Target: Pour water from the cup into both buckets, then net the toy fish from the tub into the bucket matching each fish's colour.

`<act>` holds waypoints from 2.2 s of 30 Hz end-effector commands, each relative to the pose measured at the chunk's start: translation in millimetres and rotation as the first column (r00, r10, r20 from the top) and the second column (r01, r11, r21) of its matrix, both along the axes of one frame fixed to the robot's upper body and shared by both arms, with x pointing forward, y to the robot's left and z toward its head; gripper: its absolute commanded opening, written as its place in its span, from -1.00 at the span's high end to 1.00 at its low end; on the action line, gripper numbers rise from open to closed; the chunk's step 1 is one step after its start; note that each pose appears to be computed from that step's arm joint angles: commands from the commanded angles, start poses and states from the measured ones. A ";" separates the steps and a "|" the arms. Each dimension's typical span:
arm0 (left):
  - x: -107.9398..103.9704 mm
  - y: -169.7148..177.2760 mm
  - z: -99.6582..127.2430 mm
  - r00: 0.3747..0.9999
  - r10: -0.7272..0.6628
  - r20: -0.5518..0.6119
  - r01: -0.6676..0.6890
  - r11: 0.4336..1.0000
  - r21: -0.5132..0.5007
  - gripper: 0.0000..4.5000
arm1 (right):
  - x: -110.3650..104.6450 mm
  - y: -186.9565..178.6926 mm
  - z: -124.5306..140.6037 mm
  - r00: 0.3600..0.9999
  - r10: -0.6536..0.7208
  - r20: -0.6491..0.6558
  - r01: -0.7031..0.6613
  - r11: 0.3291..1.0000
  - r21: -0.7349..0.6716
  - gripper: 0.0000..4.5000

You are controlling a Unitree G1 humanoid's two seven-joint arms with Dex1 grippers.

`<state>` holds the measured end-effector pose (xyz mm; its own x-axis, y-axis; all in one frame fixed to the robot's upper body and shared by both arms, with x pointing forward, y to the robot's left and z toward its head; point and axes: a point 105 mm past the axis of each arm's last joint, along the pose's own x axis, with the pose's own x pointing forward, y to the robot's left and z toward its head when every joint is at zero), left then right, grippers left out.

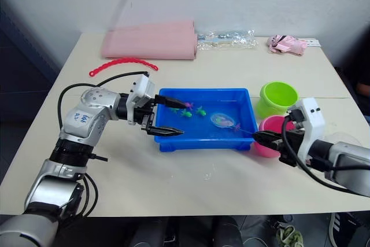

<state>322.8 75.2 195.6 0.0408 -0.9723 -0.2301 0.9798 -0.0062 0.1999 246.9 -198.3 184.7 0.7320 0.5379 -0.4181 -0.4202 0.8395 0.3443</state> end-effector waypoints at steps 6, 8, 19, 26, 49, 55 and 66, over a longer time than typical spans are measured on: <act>-7.2 12.8 14.4 0.996 0.074 0.056 -0.072 0.997 -0.030 -0.99 | 15.9 -6.9 -15.6 0.980 -0.095 -0.177 0.118 0.985 0.123 1.00; -8.0 14.4 14.7 0.994 0.088 0.059 -0.086 0.996 -0.032 -0.99 | 19.2 -5.8 -18.4 0.977 -0.094 -0.193 0.121 0.983 0.135 1.00; -8.3 17.5 15.7 0.990 0.124 0.072 -0.121 0.992 -0.042 -0.99 | 31.9 0.5 -17.4 0.975 -0.082 -0.208 0.123 0.973 0.197 1.00; -8.2 16.7 14.9 0.989 0.127 0.074 -0.124 0.991 -0.048 -0.99 | 31.0 9.9 -15.0 0.980 -0.048 -0.192 0.091 0.971 0.222 1.00; -5.3 11.0 13.3 0.989 0.115 0.096 -0.109 0.992 -0.069 -0.99 | 30.2 -7.2 -9.2 0.976 -0.080 -0.202 0.114 0.980 0.162 1.00; -4.4 10.3 13.4 0.988 0.116 0.101 -0.109 0.991 -0.073 -0.99 | 28.4 0.7 -11.6 0.979 -0.053 -0.199 0.091 0.978 0.187 1.00; -3.3 9.1 12.9 0.987 0.122 0.106 -0.113 0.990 -0.083 -0.99 | 22.0 -4.0 -16.2 0.973 -0.039 -0.228 0.077 0.984 0.159 1.00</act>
<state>321.5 85.7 200.5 0.1776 -0.9712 -0.1590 0.9551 0.1312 0.2656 271.6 -199.8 158.9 0.6548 0.5652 -0.5019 -0.2479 0.7878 0.5638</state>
